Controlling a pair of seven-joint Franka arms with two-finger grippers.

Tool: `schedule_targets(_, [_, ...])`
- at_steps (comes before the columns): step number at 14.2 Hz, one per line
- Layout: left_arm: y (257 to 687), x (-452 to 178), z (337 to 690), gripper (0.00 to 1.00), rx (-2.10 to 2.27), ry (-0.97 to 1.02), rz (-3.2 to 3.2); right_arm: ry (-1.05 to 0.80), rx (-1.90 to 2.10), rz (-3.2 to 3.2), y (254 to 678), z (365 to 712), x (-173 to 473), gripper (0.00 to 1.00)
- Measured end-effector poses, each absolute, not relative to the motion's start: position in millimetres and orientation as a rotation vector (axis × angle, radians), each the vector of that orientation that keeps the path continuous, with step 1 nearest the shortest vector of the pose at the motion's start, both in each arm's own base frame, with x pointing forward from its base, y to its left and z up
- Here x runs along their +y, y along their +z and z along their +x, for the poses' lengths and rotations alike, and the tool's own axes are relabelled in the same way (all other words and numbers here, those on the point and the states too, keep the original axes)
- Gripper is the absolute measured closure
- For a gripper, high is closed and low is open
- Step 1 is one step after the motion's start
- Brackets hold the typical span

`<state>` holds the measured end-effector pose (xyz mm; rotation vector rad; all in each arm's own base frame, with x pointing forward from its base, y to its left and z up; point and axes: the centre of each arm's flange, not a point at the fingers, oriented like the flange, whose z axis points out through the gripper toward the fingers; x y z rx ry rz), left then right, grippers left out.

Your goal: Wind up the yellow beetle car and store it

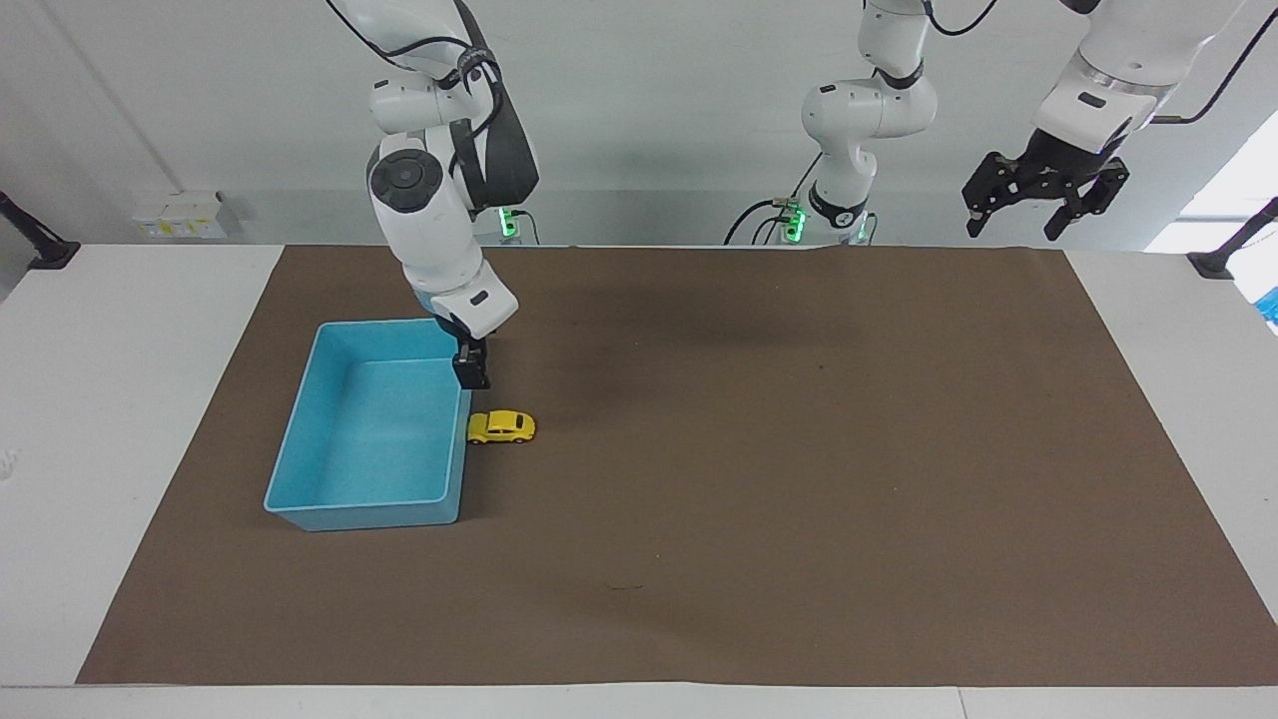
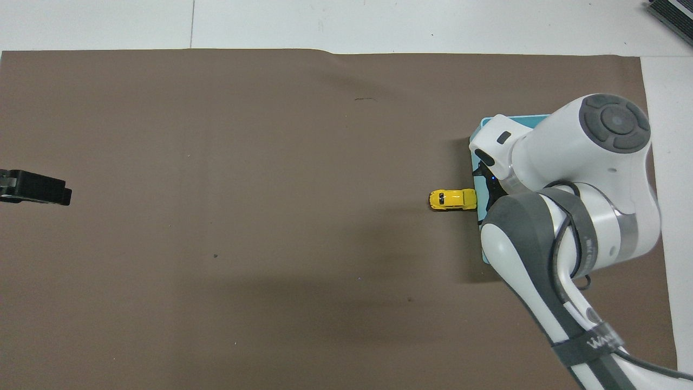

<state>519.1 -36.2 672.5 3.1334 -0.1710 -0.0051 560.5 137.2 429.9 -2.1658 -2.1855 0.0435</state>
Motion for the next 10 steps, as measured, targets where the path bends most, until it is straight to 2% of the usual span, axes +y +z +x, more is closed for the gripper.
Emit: schedule_targets(10, [673, -22, 520, 0.00, -0.131, -0.002, 3.131, -0.001, -2.205, -2.173, 369, 563, 144, 0.00])
